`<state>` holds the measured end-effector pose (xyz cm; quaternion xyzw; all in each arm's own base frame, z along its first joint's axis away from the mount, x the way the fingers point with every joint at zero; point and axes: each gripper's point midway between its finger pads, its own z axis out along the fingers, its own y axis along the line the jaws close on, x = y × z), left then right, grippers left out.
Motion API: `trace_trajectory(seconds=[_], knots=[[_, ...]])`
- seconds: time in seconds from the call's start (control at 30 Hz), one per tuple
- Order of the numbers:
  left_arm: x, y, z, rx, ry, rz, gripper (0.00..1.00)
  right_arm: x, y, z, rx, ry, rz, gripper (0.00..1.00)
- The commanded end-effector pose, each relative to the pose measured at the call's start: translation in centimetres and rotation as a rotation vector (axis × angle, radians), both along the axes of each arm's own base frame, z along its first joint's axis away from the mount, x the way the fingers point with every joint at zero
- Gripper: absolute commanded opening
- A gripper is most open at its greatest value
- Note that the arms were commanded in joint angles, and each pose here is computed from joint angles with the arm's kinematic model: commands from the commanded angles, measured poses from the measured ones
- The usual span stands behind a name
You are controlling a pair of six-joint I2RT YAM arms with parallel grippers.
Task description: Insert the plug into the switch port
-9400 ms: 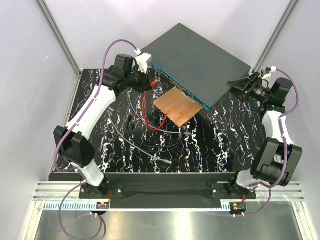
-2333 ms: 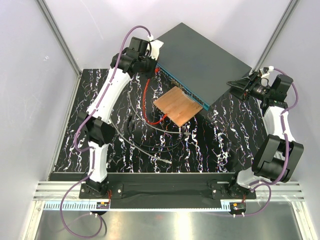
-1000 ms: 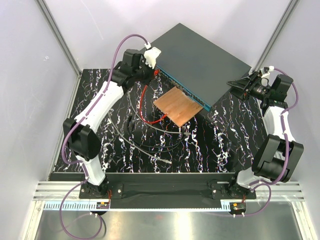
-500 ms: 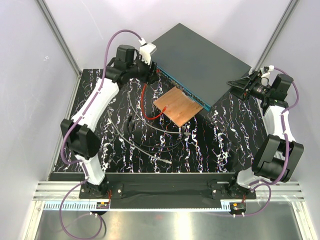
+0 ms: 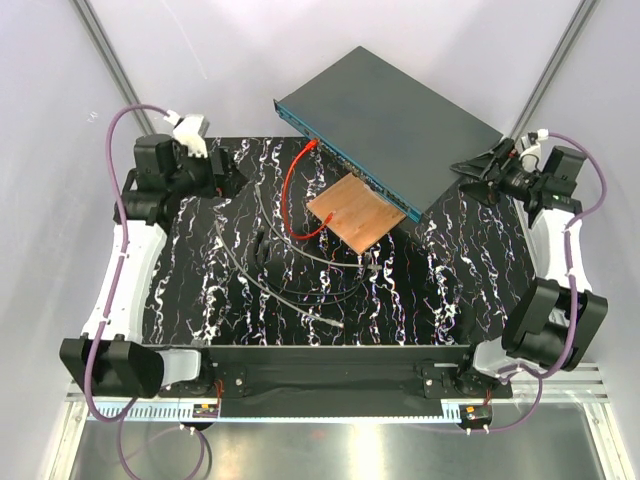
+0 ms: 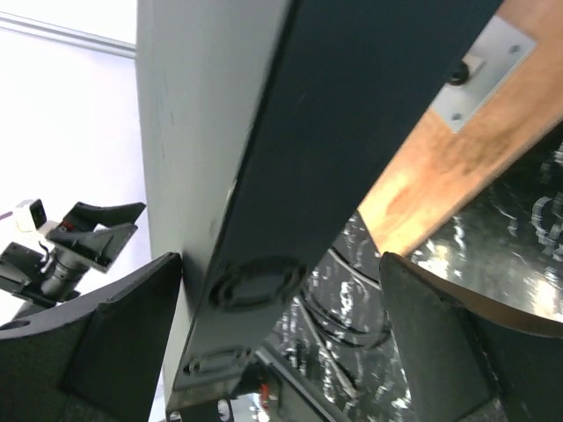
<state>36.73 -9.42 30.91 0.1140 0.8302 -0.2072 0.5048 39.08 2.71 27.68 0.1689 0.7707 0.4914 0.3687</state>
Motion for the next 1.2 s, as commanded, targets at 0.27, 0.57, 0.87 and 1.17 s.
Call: trace_trajectory(seconds=[0.27,0.57,0.87,1.17], knots=[[-1.3,11.0,-14.2,0.031,0.471,0.685,0.90,-4.3,-3.1,3.1,-0.368,-0.087,-0.108,1.00],[1.2,11.1,-21.8,0.063,0.616,0.682,0.62,-5.9,-2.8,6.3,-0.466,-0.162,-0.073,1.00],[3.9,11.2,-26.3,0.060,0.682,0.707,0.49,-5.4,-2.9,6.2,-0.458,-0.137,-0.060,1.00],[5.6,13.1,-28.0,0.226,0.697,0.765,0.17,-4.7,-3.2,5.7,-0.438,-0.115,-0.060,1.00]])
